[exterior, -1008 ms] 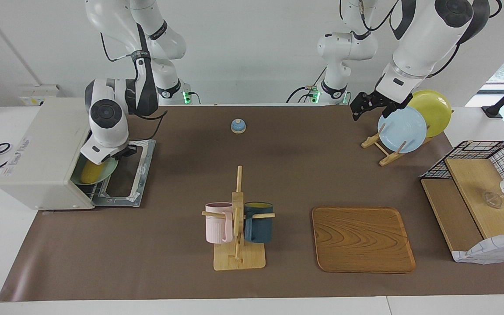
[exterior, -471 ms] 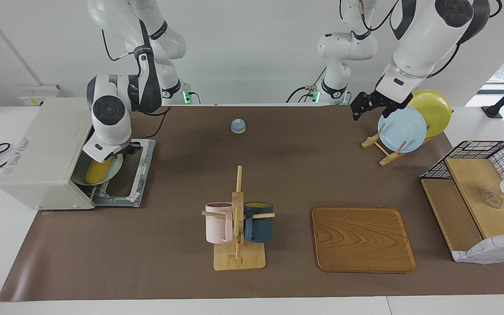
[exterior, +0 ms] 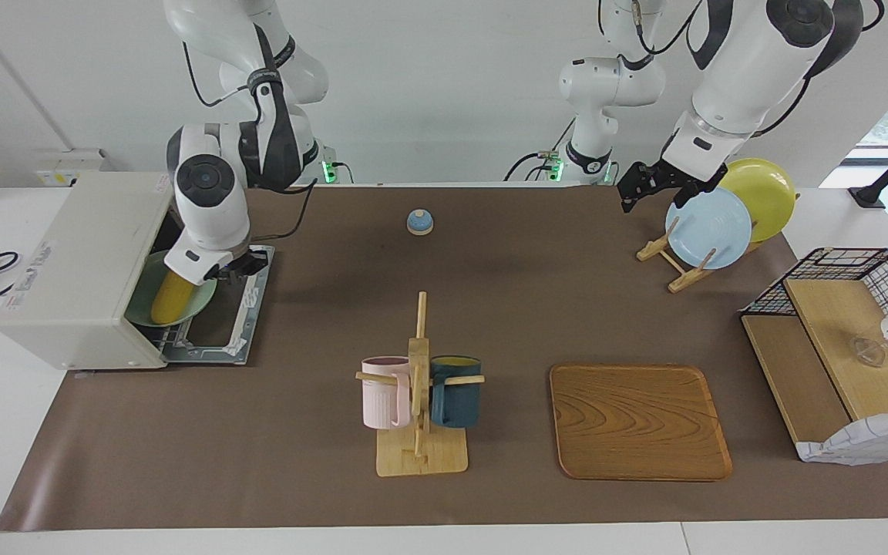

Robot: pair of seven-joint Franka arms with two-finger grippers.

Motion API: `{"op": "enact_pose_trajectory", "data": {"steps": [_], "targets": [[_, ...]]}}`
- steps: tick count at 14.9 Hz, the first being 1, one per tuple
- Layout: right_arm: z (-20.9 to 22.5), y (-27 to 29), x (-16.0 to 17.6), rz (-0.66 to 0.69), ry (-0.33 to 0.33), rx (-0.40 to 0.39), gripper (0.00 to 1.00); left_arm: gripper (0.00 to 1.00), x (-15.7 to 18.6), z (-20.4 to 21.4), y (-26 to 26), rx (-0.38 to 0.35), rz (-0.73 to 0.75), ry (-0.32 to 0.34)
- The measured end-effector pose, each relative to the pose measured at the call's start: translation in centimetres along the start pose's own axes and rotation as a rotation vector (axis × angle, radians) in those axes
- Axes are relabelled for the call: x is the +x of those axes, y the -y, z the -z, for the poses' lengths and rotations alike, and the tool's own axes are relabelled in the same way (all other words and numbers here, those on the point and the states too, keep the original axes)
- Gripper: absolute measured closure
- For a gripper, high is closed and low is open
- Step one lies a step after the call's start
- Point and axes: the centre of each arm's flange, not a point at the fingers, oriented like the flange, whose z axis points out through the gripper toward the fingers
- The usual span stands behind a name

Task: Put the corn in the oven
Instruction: 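Release the plate inside the oven and withdraw the right gripper, then push the oven door shut with the right gripper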

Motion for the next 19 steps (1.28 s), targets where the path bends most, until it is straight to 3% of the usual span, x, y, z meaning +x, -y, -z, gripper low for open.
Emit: {"op": "enact_pose_trajectory", "data": {"steps": [4,14,19], "targets": [[-3.0,5.9,0.7,-0.063,0.001,-0.001,0.99,0.0,-0.2,0.3,0.0,-0.001,0.0,-0.007],[-8.8,4.4,-0.2,-0.095,0.049,0.022,0.99,0.0,-0.2,0.4,0.3,-0.002,0.005,-0.008],[-10.0,4.3,-0.7,-0.046,0.046,-0.045,0.99,0.0,-0.1,0.4,0.5,-0.002,0.008,-0.008]]}}
